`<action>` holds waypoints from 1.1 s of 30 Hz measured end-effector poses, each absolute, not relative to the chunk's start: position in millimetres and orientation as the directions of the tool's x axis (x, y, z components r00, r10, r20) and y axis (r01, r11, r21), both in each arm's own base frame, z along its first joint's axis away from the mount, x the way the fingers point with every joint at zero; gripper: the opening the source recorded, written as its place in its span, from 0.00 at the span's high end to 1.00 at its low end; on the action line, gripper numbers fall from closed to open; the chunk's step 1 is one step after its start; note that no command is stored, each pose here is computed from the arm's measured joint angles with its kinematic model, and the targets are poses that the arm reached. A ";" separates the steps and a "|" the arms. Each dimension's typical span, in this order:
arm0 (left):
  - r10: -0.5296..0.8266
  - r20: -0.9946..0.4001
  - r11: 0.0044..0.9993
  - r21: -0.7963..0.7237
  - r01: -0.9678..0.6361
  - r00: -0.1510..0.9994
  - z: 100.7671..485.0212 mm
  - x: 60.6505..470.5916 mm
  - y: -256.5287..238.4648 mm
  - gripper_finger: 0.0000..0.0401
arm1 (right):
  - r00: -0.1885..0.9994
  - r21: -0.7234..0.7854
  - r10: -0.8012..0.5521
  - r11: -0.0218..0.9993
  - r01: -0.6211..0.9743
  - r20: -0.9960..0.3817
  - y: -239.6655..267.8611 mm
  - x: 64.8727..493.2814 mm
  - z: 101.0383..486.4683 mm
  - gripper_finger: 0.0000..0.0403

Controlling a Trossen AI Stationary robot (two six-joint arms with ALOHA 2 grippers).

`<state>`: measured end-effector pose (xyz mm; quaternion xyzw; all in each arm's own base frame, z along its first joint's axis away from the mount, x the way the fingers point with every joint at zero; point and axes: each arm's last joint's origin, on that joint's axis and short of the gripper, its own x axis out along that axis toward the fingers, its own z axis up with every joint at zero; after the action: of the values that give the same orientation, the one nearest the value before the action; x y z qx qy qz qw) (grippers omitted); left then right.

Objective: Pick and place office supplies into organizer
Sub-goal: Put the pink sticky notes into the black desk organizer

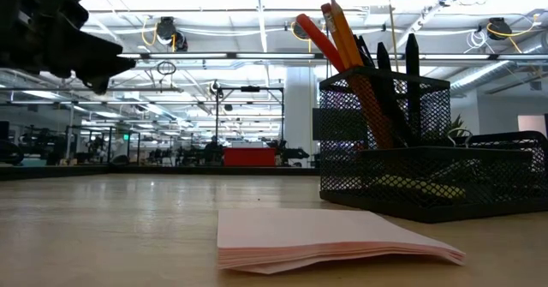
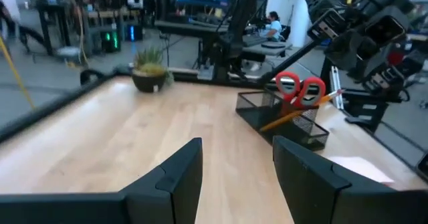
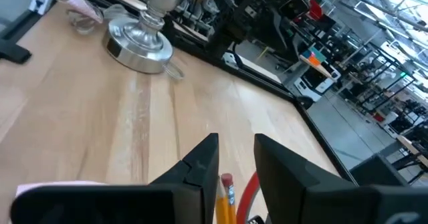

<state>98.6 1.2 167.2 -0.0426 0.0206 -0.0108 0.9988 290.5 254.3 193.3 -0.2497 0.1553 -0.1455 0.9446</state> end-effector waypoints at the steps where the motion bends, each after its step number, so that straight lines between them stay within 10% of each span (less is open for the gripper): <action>1: -0.024 -0.047 0.994 -0.109 0.019 0.999 166.7 99.1 1.2 0.54 | 0.909 -0.520 -0.353 0.832 0.195 -0.223 254.1 290.3 192.9 0.78; 33: 0.104 -0.031 0.978 -0.176 -0.108 0.994 168.4 99.9 4.9 0.54 | 0.818 -0.650 -0.459 0.746 0.144 -0.346 257.3 295.8 168.1 0.78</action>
<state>99.9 4.9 168.4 -0.0890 0.0110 0.0533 0.9945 295.8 257.3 168.1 -0.3143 0.2510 -0.1676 0.9001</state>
